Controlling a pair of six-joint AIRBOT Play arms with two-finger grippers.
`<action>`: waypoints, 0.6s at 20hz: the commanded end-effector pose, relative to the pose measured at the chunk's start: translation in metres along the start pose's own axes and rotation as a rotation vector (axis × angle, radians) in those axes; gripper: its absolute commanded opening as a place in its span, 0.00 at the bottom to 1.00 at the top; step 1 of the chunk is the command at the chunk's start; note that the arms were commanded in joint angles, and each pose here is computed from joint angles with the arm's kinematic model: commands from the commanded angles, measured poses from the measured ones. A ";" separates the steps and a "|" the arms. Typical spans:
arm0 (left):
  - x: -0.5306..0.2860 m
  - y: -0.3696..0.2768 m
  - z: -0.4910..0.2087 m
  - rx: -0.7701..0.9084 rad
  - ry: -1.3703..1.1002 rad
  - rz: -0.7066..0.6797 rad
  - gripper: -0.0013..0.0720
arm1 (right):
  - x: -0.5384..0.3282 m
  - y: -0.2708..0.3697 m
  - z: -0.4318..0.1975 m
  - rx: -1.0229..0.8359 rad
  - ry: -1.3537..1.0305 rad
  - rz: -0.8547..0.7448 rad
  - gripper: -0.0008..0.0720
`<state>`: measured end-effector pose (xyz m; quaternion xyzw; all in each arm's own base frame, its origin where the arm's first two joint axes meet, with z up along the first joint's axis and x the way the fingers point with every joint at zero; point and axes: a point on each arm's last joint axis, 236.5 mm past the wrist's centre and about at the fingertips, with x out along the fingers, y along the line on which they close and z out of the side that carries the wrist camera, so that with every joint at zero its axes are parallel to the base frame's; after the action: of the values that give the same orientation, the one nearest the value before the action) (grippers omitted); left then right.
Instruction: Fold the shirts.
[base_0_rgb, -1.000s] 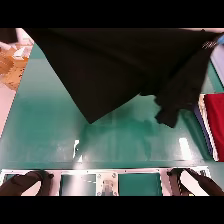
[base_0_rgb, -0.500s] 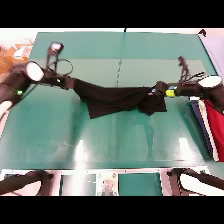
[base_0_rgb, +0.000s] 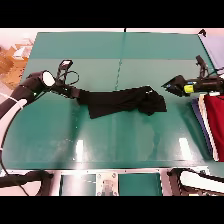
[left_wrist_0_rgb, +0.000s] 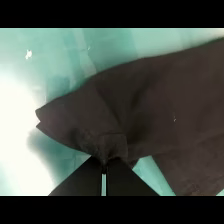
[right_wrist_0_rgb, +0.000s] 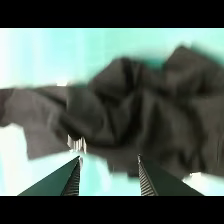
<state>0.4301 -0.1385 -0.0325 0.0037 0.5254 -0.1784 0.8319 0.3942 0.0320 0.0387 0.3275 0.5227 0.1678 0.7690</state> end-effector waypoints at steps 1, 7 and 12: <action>0.002 -0.001 -0.005 0.002 0.019 -0.006 0.04 | -0.007 -0.004 -0.053 0.074 0.099 0.027 0.57; 0.002 -0.001 -0.006 0.002 0.023 -0.007 0.05 | 0.096 -0.026 -0.142 0.151 0.088 -0.062 0.57; 0.002 -0.002 -0.009 0.024 0.037 -0.010 0.05 | 0.130 -0.019 -0.113 0.108 -0.128 -0.125 0.57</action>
<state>0.4249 -0.1390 -0.0361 0.0077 0.5351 -0.1837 0.8246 0.3172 0.1345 -0.0824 0.3509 0.5538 0.1153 0.7463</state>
